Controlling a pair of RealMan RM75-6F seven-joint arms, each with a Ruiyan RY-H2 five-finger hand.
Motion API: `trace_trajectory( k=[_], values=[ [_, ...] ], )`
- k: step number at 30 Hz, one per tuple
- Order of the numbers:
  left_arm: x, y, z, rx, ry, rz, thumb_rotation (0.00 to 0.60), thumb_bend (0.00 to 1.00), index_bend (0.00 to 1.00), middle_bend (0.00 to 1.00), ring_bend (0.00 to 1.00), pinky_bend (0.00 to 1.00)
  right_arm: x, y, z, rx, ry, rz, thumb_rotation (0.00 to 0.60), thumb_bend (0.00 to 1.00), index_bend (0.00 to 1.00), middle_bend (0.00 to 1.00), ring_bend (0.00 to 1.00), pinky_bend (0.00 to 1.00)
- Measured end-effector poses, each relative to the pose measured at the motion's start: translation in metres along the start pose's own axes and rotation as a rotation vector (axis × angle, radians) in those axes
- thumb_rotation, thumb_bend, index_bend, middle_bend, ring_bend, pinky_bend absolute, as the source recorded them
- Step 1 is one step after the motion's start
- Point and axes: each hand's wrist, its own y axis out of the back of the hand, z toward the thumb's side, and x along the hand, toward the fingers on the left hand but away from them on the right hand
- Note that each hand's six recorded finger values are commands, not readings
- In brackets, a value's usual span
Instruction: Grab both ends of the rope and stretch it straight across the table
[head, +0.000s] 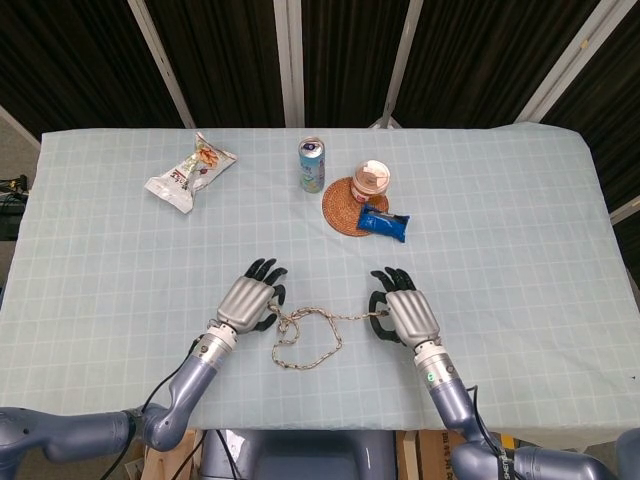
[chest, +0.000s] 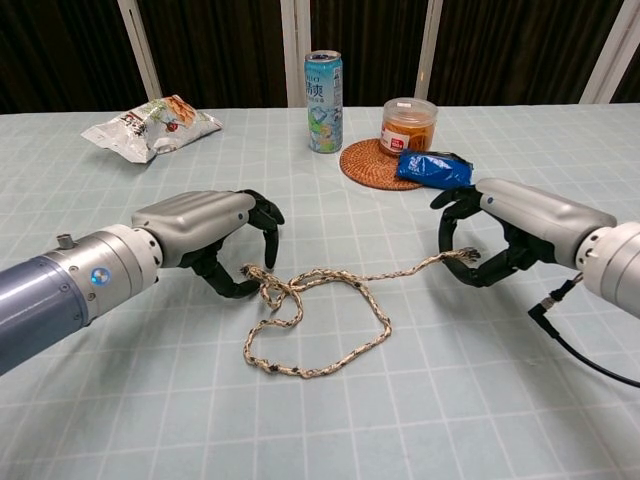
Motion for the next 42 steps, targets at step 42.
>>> trace_trajectory(
  k=[42],
  values=[
    [-0.006,0.010,-0.009,-0.031,0.024,0.065,0.600,0.54,0.64,0.21,0.00,0.00,0.003,0.013,-0.015,0.020,-0.034,-0.025,0.600,0.51,0.59,0.16,0.00,0.00]
  ],
)
